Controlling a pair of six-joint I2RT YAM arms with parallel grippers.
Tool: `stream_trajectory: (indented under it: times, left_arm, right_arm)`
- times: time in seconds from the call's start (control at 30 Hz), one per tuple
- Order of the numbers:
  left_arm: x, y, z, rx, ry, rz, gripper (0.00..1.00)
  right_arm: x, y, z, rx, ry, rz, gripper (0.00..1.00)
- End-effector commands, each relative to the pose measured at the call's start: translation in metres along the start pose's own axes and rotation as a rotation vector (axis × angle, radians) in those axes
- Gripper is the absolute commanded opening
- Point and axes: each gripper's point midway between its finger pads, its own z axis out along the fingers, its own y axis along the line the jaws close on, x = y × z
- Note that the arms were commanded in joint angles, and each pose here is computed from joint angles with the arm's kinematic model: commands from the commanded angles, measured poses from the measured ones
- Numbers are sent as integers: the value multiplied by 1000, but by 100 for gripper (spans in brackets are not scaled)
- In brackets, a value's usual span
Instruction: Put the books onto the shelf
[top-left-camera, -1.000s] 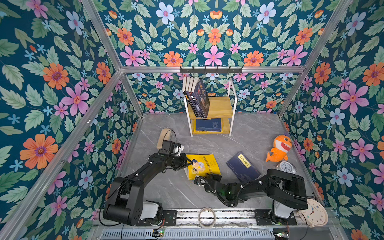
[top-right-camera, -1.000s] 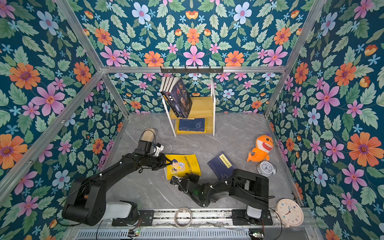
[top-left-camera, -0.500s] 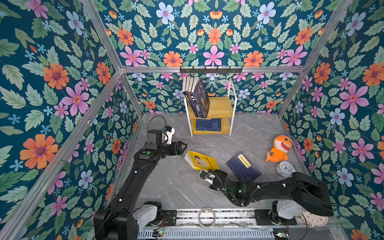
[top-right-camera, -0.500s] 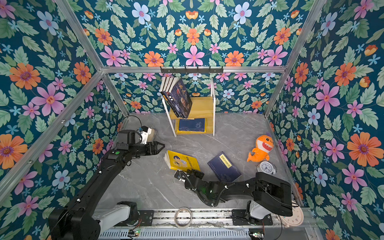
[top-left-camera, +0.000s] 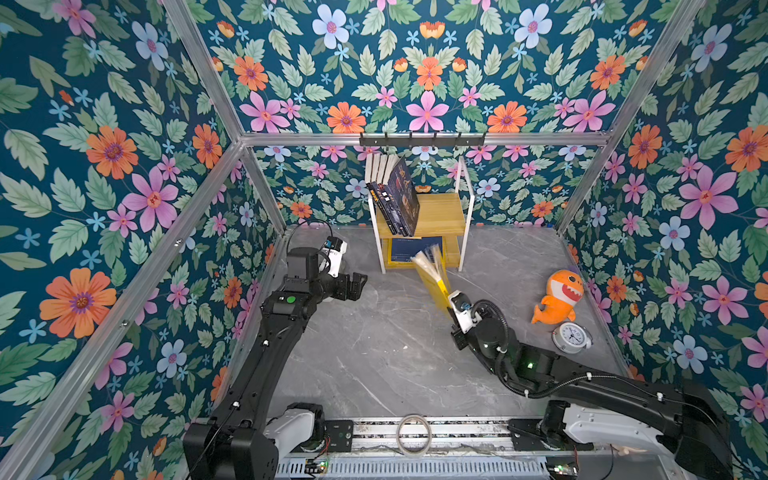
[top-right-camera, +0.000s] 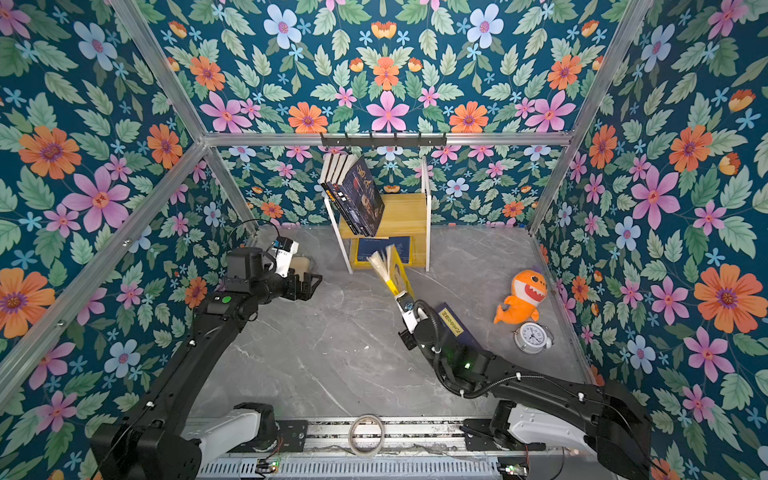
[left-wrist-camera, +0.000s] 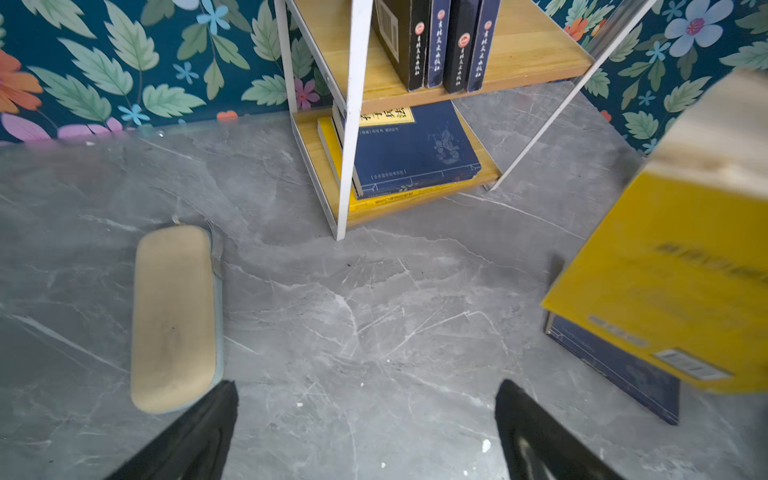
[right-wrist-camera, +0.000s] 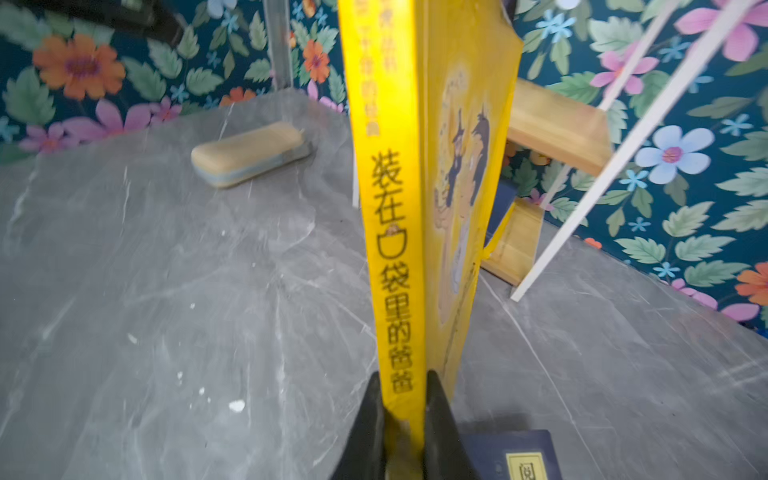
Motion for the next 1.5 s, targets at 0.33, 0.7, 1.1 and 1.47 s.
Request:
stream_trajectory:
  times: [0.33,0.7,1.1,1.47]
  left_arm:
    - [19,3,1,-13,-46,102,100]
    - [-8,13,-40,36,-404,64,100]
    - [22,17,-44,122,-554,-40,100]
    - [22,7,-49,162,-580,-9,100]
  right_arm:
    - [-143,-64,25,124,-218,293,0]
    - [-191,-111,130,228,-334,362,0]
    - [-197,-99,201,127,-363,259,0]
    - [-208,-80,213,156,-338,181,0]
